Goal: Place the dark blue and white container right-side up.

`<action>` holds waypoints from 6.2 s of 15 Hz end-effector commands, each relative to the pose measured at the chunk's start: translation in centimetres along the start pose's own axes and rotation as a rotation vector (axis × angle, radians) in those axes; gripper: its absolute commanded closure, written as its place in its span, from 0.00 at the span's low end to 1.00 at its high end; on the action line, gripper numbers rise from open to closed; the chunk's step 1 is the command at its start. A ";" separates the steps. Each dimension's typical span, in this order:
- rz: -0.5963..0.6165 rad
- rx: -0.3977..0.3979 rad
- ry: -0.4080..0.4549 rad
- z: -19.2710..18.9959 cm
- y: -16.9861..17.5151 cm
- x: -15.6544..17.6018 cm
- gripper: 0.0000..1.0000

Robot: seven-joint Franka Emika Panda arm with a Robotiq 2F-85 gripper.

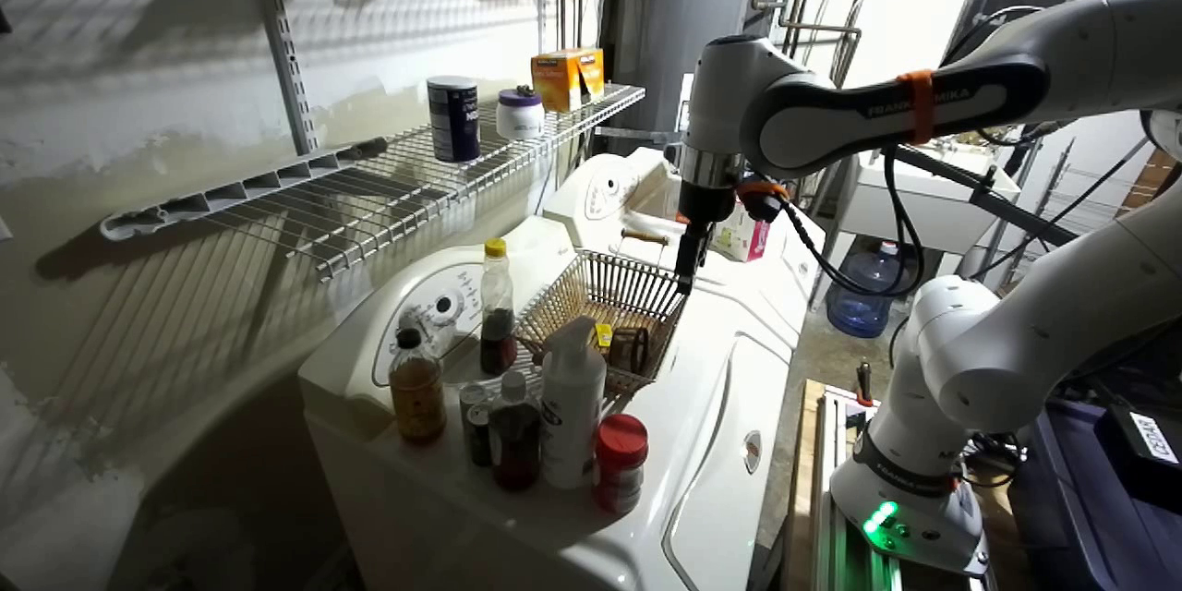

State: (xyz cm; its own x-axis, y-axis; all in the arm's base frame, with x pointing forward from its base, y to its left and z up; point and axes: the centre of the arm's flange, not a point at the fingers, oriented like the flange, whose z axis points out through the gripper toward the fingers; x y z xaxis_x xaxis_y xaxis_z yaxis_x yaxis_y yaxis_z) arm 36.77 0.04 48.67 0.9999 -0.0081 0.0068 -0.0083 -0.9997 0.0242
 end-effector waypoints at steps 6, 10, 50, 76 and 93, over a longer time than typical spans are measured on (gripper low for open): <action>-0.343 -0.046 0.200 -5.0 -4.0 3.9 0.00; -0.376 -0.067 0.298 -8.7 -5.1 6.6 0.00; -0.102 -0.026 0.769 -19.8 2.2 27.4 0.00; 0.115 0.009 0.773 -17.0 4.9 35.8 0.00; -0.143 -0.324 0.702 -14.6 0.2 35.5 0.41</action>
State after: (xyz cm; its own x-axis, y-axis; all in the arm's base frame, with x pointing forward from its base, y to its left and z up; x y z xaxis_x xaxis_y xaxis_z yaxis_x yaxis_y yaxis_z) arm 72.21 -0.93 64.25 0.7257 0.1308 0.6755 -0.0434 -0.9711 0.2346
